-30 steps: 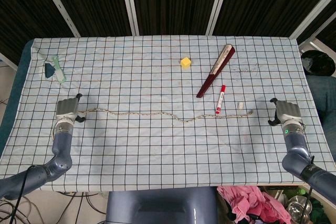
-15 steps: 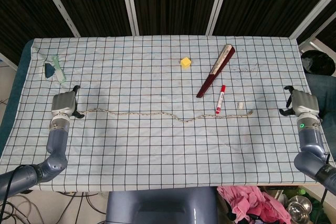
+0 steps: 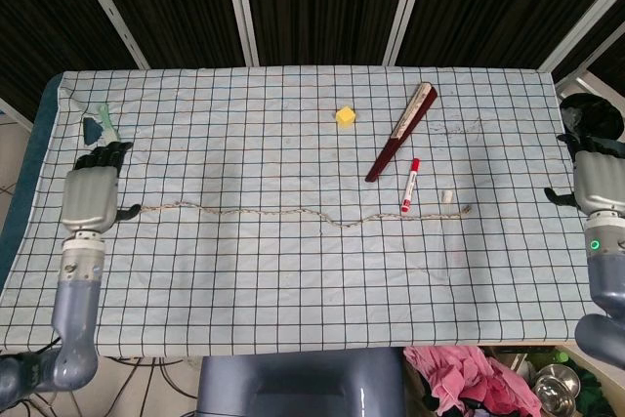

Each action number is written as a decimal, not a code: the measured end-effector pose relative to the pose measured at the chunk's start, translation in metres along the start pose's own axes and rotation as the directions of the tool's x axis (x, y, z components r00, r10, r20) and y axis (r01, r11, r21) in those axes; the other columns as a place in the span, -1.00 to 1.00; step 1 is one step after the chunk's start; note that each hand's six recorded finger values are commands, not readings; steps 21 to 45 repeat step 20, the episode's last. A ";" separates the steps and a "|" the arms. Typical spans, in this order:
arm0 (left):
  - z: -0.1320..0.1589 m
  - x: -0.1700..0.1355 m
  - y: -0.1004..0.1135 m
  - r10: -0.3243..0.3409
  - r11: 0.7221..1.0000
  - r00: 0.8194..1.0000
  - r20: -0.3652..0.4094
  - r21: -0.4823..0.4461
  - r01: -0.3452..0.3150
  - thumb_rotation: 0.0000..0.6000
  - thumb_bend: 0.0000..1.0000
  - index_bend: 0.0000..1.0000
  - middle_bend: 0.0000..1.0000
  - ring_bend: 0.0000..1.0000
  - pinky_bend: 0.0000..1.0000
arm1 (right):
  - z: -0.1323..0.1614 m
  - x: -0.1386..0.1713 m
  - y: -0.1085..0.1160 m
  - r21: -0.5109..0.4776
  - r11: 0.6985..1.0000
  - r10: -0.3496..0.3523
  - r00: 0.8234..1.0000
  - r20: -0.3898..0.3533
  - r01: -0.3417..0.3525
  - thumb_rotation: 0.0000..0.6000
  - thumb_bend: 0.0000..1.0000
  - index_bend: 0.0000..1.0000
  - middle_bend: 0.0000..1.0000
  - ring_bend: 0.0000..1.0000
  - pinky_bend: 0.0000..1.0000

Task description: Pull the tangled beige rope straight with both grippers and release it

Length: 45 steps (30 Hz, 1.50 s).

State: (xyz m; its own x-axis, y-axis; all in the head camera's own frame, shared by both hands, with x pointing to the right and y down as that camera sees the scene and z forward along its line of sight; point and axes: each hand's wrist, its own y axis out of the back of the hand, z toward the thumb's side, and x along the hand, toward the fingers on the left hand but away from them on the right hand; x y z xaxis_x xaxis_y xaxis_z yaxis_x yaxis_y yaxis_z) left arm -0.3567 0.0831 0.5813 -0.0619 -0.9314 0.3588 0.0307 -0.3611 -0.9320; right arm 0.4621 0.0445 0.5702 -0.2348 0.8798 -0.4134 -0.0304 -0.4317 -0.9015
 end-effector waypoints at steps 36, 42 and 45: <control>-0.138 -0.152 -0.019 -0.082 0.991 0.994 -0.079 -0.109 0.073 1.00 -1.00 -0.72 -0.89 -0.93 -0.84 | -0.035 0.177 -0.037 -0.009 0.994 -0.105 0.984 -0.147 0.105 1.00 -0.67 -0.73 -0.95 -0.68 -0.62; -0.138 -0.152 -0.019 -0.082 0.991 0.994 -0.079 -0.109 0.073 1.00 -1.00 -0.72 -0.89 -0.93 -0.84 | -0.035 0.177 -0.037 -0.009 0.994 -0.105 0.984 -0.147 0.105 1.00 -0.67 -0.73 -0.95 -0.68 -0.62; -0.138 -0.152 -0.019 -0.082 0.991 0.994 -0.079 -0.109 0.073 1.00 -1.00 -0.72 -0.89 -0.93 -0.84 | -0.035 0.177 -0.037 -0.009 0.994 -0.105 0.984 -0.147 0.105 1.00 -0.67 -0.73 -0.95 -0.68 -0.62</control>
